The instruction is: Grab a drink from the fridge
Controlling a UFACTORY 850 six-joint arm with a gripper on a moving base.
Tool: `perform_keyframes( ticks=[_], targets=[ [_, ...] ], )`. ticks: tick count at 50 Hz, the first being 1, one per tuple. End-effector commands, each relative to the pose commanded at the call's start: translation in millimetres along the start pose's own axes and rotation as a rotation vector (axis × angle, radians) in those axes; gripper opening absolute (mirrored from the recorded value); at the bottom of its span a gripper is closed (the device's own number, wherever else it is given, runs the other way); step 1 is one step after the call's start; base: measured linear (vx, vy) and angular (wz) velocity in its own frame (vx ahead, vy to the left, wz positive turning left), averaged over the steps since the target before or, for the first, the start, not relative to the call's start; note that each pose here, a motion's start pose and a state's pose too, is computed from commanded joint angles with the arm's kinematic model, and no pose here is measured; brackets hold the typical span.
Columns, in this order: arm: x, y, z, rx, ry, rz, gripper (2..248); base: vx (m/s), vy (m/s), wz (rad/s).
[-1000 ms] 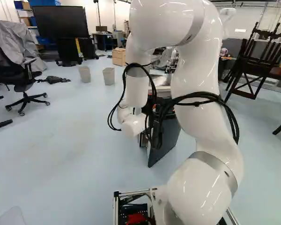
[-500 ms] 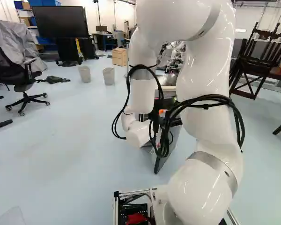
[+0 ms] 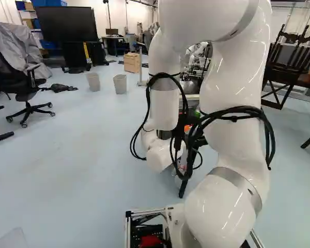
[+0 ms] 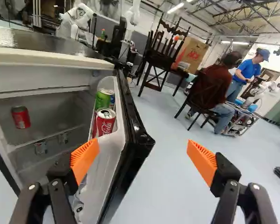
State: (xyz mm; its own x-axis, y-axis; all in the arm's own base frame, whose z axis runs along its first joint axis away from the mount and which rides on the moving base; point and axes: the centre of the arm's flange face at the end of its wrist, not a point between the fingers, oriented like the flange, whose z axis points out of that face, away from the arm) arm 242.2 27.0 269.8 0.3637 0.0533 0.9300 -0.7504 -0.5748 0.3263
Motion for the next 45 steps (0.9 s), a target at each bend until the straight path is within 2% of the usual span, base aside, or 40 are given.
perform_keyframes(
  ticks=[45],
  targets=[
    [3.9, 25.3, 65.4, -0.329, -0.096, 0.094, 247, 0.0, 0.0, 0.0]
  ],
)
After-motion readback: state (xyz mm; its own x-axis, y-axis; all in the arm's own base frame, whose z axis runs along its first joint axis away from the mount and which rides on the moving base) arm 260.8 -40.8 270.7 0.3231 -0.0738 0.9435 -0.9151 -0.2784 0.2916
